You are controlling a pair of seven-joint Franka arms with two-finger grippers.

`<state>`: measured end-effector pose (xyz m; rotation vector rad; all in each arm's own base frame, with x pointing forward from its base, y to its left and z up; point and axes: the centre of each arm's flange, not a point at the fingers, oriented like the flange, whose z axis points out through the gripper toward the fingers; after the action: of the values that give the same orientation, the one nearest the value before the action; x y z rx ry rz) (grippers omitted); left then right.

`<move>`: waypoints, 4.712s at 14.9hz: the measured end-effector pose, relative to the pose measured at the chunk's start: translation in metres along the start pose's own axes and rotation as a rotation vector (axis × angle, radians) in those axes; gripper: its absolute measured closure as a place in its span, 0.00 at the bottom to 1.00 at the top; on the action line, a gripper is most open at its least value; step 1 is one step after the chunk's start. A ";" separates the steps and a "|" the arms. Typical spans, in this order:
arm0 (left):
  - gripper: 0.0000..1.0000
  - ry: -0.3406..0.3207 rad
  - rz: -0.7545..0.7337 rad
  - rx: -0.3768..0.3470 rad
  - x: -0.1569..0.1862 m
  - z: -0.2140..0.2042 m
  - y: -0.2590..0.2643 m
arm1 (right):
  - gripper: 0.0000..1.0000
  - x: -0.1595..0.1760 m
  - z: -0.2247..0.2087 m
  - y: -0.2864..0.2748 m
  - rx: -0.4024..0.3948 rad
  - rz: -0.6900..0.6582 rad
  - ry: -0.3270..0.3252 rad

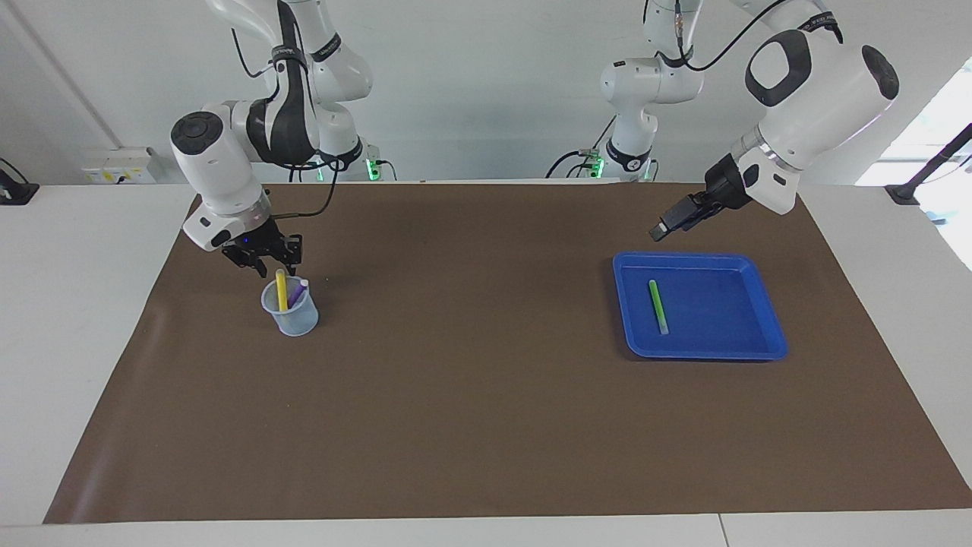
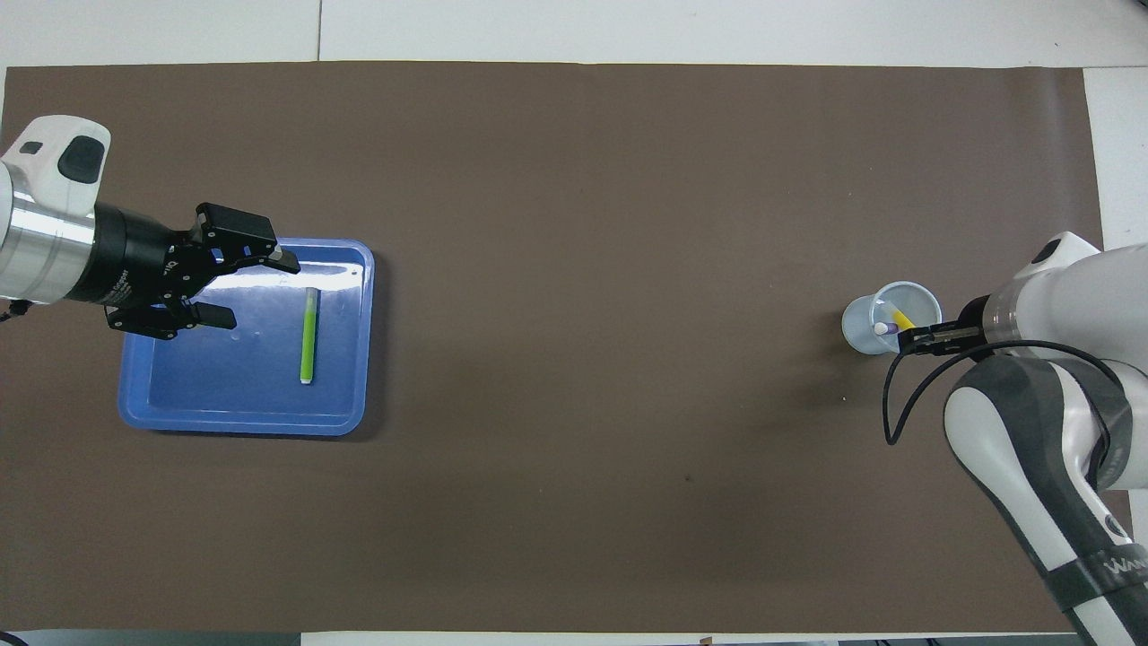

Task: Right arm passes pens to left for tray arrangement
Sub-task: 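Grasp the yellow pen in the cup with the right gripper and lift, then carry the yellow pen toward the left gripper while the left gripper approaches, then close the left gripper on the yellow pen and open the right gripper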

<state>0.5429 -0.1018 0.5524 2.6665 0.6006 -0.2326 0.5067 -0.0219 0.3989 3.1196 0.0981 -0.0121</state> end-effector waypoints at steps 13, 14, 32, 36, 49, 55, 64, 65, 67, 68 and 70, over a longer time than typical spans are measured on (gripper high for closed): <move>0.00 0.000 0.000 0.000 0.000 0.000 0.000 | 0.83 -0.001 0.004 0.000 0.000 -0.001 0.007; 0.00 0.000 0.000 0.000 0.000 0.000 0.000 | 0.83 0.001 0.000 0.000 -0.001 0.000 0.014; 0.00 -0.206 -0.264 -0.446 0.030 -0.004 -0.046 | 0.83 0.003 -0.173 -0.037 0.439 0.103 -0.121; 0.00 -0.313 -0.333 -0.550 0.027 0.024 -0.049 | 0.83 0.018 -0.191 -0.100 0.670 0.284 -0.096; 0.00 -0.494 -0.293 -0.726 0.003 0.073 -0.034 | 0.83 0.017 -0.169 -0.341 0.938 0.616 -0.160; 0.00 -0.551 -0.284 -0.701 -0.019 0.100 -0.019 | 0.83 0.002 -0.162 -0.385 0.939 0.582 -0.207; 0.10 -0.550 -0.376 -0.790 -0.038 0.113 -0.042 | 0.83 -0.013 -0.168 -0.408 0.939 0.574 -0.243; 0.15 -0.549 -0.377 -0.792 -0.038 0.112 -0.042 | 0.83 -0.014 -0.168 -0.409 0.939 0.573 -0.243; 0.20 -0.548 -0.379 -0.794 -0.037 0.112 -0.043 | 0.83 -0.014 -0.168 -0.409 0.939 0.573 -0.243; 0.21 -0.548 -0.380 -0.795 -0.037 0.112 -0.043 | 0.83 -0.013 -0.168 -0.409 0.939 0.573 -0.243; 0.38 -0.548 -0.380 -0.796 -0.037 0.112 -0.043 | 0.83 -0.014 -0.167 -0.409 0.939 0.572 -0.244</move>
<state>0.4827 -0.1259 0.4453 1.6187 0.7946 -0.6464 0.4685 0.3888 0.5581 3.8350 -1.1067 -0.5816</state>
